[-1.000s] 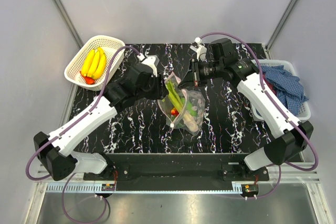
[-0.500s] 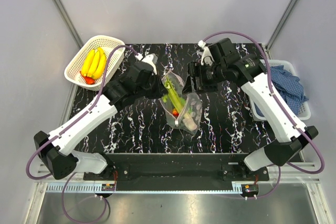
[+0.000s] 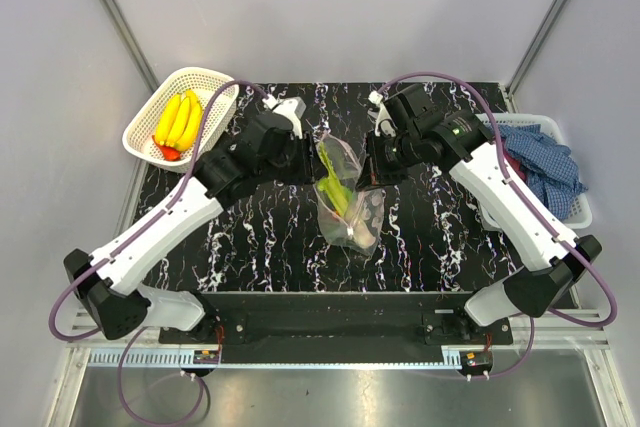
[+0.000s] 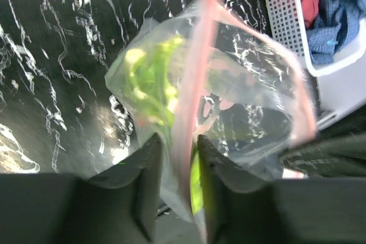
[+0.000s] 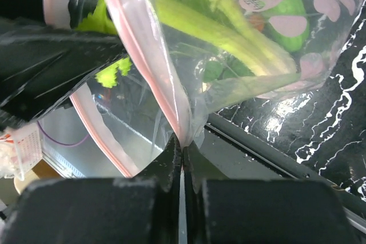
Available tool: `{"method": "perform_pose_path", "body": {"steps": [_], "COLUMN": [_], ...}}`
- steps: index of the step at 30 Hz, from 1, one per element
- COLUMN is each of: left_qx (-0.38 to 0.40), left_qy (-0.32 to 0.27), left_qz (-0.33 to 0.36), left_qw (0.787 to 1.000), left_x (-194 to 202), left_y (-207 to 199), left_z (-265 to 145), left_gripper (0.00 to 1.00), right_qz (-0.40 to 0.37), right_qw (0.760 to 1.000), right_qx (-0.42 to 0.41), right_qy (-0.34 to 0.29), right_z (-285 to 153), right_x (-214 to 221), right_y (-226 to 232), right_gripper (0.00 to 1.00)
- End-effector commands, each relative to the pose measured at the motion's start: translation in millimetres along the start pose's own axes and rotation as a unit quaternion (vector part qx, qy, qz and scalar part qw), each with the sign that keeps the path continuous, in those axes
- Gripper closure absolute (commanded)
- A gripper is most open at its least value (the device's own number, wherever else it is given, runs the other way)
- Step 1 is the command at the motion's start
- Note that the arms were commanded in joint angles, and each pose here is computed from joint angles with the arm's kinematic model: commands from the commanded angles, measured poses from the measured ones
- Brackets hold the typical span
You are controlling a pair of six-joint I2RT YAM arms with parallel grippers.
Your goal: Open the zip-top bag and remove the fake food
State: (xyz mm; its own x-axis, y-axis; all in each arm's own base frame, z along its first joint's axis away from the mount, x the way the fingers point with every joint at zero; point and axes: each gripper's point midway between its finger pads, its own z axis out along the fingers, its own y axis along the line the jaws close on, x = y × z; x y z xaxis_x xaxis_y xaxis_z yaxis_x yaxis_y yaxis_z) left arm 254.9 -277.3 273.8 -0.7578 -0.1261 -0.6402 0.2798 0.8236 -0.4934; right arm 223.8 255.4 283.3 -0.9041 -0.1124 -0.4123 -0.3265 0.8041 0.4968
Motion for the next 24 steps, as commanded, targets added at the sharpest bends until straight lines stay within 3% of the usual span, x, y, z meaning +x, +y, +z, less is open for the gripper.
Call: {"method": "perform_pose_path", "body": {"steps": [1, 11, 16, 24], "left_qx": [0.052, 0.077, 0.001, -0.128], "left_qy": [-0.089, -0.133, -0.117, -0.083], "left_qz": [0.072, 0.094, 0.131, 0.169], "left_qw": [0.992, 0.984, 0.984, 0.974], "left_x": [-46.8, -71.8, -57.4, -40.2], "left_y": [-32.2, -76.6, -76.0, -37.3], "left_z": [-44.4, -60.7, -49.2, -25.0], "left_gripper": [0.59, 0.64, 0.59, 0.63], "right_qz": [-0.001, 0.001, -0.001, 0.002], "right_qw": [0.999, 0.999, 0.999, 0.999], "right_qx": [-0.03, -0.028, -0.031, -0.031], "right_qy": [-0.022, -0.024, -0.029, -0.03], "right_z": [-9.7, -8.2, -11.3, -11.4], "right_x": [-9.2, -12.4, -14.1, -13.6], "right_y": [16.2, 16.4, 18.8, 17.8], "right_gripper": [1.0, 1.0, 1.0, 1.0]}}
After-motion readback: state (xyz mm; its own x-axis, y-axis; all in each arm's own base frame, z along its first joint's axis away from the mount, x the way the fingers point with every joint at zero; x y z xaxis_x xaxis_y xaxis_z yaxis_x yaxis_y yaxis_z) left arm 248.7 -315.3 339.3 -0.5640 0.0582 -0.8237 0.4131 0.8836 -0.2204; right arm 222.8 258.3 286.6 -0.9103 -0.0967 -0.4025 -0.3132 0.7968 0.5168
